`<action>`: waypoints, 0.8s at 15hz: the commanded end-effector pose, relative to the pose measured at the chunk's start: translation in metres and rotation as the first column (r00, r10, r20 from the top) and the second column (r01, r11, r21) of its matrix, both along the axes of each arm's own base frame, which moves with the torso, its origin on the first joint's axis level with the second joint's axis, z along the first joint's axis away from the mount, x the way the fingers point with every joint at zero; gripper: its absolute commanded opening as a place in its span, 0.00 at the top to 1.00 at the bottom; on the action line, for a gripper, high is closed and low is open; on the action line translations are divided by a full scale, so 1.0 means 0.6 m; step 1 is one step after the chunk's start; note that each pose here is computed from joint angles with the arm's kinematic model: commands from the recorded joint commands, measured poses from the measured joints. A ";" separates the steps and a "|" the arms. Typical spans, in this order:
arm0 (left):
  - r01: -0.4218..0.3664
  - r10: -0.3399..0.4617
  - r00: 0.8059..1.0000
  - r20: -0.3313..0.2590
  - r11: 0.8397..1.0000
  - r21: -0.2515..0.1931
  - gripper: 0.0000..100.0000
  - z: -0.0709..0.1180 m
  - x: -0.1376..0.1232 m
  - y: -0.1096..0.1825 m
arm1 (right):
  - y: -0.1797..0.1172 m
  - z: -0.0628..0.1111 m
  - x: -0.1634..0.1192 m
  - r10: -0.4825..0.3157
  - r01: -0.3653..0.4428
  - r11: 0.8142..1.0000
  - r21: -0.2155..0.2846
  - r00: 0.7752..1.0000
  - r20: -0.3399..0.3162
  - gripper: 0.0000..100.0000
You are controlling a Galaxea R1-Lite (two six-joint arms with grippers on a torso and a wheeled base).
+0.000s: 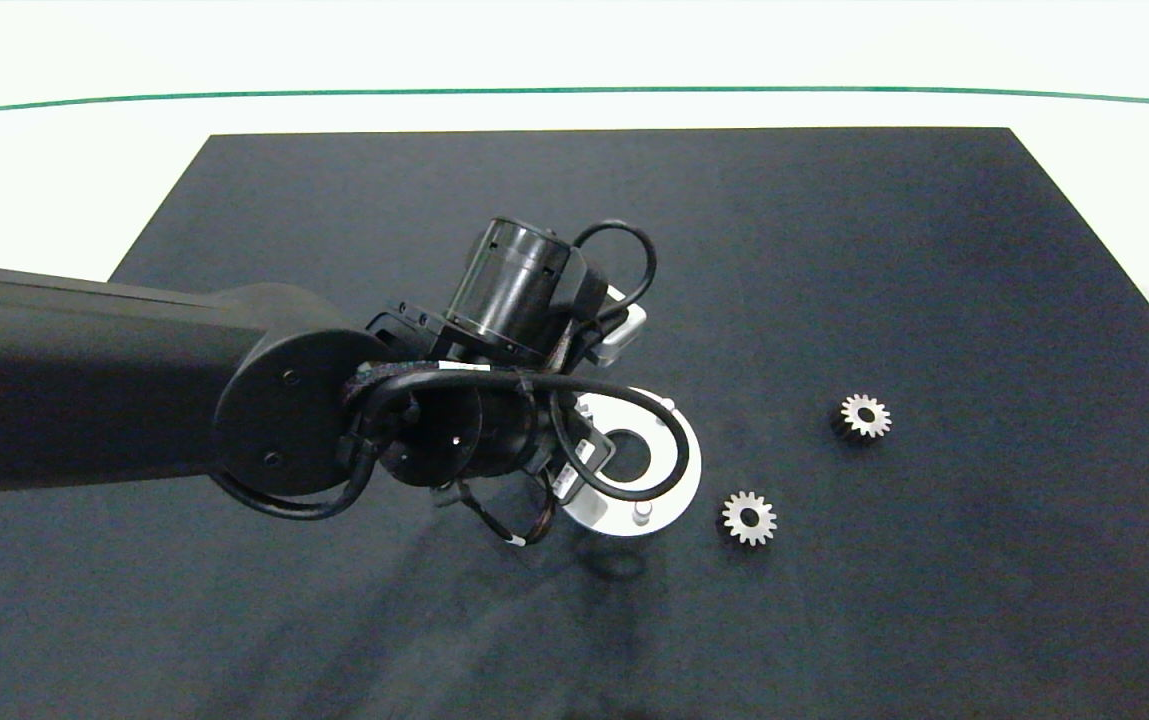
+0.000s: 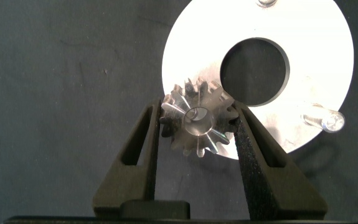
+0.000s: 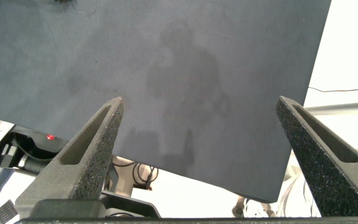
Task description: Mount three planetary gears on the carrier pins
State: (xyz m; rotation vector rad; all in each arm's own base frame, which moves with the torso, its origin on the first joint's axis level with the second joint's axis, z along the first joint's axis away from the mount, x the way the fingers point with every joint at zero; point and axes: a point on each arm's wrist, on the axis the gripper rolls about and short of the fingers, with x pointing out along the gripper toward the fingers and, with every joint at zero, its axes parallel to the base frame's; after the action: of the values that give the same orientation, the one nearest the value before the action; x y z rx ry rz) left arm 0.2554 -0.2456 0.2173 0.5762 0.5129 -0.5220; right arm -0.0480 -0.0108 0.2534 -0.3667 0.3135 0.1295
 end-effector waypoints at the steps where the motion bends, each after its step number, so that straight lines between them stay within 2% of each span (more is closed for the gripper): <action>1: -0.001 0.001 1.000 -0.009 1.000 0.013 0.75 -0.008 0.004 -0.003 | 0.000 0.000 0.000 0.002 -0.002 1.000 -0.003 1.000 -0.004 0.00; 12: -0.006 0.006 1.000 0.003 1.000 0.005 0.75 -0.001 0.008 -0.001 | 0.000 0.002 -0.001 0.003 -0.003 1.000 -0.002 1.000 0.002 0.00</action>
State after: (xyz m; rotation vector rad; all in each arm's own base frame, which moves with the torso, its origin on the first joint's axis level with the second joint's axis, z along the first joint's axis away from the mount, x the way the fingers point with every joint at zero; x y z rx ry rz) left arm 0.2603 -0.2468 0.2166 0.5777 0.5131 -0.5174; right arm -0.0489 -0.0111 0.2551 -0.3666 0.3055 0.1304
